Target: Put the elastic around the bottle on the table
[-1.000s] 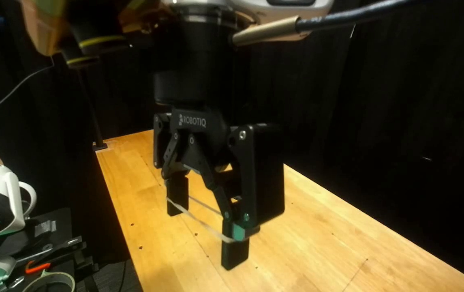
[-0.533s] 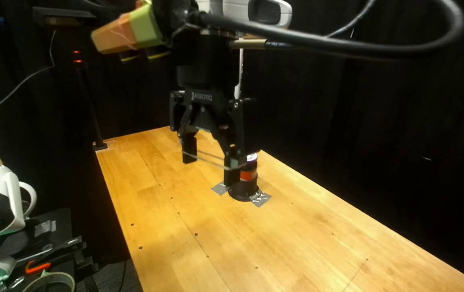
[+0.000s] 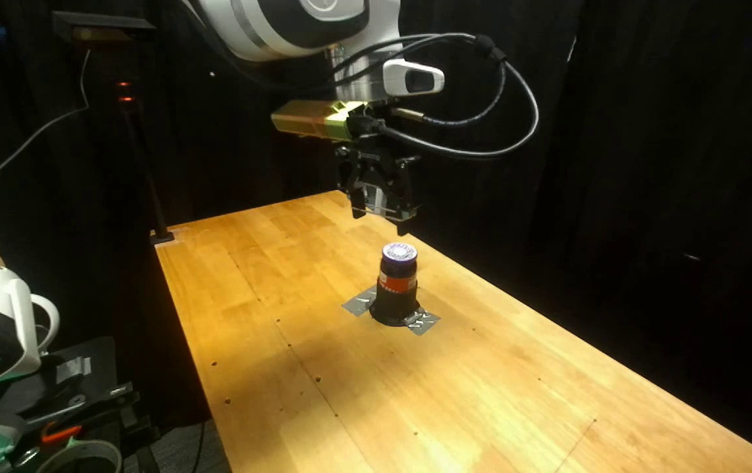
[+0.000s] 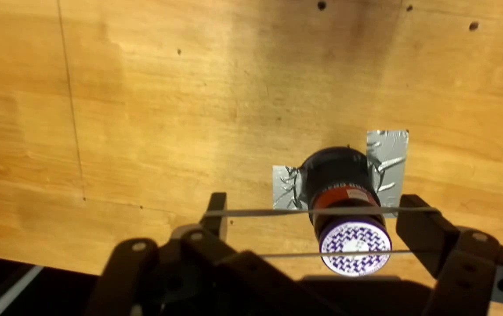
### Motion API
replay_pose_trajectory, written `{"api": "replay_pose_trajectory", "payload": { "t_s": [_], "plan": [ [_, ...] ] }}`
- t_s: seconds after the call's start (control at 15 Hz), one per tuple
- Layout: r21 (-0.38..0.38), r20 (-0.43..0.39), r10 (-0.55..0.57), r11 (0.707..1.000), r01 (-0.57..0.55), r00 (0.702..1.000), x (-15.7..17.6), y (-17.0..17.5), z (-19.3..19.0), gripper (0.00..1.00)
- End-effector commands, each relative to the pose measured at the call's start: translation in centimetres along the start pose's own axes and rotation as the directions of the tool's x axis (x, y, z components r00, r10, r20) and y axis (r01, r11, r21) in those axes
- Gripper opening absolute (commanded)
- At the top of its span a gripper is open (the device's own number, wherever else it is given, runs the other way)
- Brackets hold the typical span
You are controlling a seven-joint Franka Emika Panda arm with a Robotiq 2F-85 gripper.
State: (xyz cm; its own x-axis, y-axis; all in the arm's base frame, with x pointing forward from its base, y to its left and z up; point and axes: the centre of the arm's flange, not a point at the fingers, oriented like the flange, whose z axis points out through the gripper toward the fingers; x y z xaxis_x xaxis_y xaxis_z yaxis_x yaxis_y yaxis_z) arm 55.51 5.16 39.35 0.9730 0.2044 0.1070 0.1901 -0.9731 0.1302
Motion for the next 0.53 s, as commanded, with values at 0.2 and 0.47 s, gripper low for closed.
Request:
{"api": "replay_pose_trajectory", "payload": {
  "t_s": [0.2,0.47],
  "plan": [
    [0.075,-0.096,0.022,0.997,-0.015,0.995,7.5,-1.4,4.5,1.00],
    [0.140,-0.119,0.032,0.990,-0.015,0.992,9.6,-1.9,7.2,1.00]
  ]
}}
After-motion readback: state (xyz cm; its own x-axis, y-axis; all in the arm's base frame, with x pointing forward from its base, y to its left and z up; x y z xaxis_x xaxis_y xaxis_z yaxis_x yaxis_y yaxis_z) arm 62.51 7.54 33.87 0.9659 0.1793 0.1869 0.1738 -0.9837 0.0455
